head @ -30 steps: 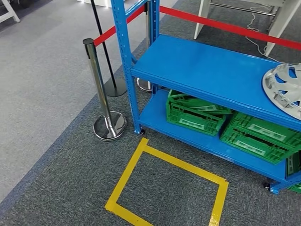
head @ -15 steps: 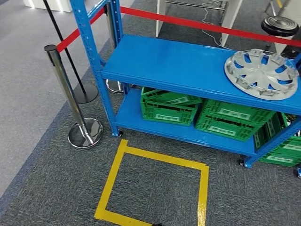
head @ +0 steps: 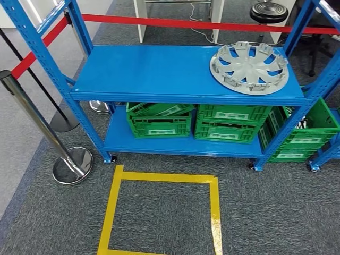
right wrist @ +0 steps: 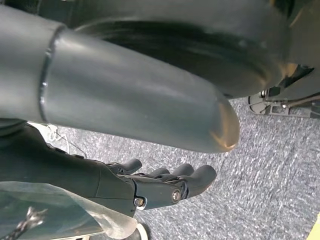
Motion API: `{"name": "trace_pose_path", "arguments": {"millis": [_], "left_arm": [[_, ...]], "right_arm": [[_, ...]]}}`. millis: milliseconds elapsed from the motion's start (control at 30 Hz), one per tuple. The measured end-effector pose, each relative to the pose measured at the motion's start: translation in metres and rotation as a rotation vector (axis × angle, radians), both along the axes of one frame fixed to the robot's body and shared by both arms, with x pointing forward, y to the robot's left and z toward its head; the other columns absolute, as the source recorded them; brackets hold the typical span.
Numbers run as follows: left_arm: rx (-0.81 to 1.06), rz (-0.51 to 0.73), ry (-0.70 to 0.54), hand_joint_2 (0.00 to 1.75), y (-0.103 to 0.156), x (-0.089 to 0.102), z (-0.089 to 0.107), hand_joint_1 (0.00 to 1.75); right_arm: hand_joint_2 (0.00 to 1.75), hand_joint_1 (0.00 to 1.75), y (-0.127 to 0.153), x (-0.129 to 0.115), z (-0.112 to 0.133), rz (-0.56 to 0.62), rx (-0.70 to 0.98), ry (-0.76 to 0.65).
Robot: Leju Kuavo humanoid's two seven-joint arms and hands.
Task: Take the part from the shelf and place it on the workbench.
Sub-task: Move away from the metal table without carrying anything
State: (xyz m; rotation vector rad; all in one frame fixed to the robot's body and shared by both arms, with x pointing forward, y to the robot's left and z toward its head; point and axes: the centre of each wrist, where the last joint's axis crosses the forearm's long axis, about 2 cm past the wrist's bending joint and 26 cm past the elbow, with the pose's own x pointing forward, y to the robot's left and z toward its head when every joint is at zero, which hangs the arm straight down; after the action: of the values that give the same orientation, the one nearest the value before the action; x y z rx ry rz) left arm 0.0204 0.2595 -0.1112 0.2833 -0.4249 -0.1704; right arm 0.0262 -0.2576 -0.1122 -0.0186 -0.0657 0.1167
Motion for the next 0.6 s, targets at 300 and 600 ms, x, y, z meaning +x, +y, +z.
{"name": "trace_pose_path", "arguments": {"millis": [300,600], "left_arm": [[0.003,0.014,-0.006,0.00,0.0004,0.0038,0.0003,0.00],[0.004,0.023,-0.002,0.00,0.0005,0.0032,0.0002,0.00]], "right_arm": [[0.00,0.00,-0.0009,-0.0012,-0.0001,0.032,-0.027,0.017],[0.00,0.00,-0.0030,-0.0016,-0.0003,0.034,-0.028,0.014]]}}
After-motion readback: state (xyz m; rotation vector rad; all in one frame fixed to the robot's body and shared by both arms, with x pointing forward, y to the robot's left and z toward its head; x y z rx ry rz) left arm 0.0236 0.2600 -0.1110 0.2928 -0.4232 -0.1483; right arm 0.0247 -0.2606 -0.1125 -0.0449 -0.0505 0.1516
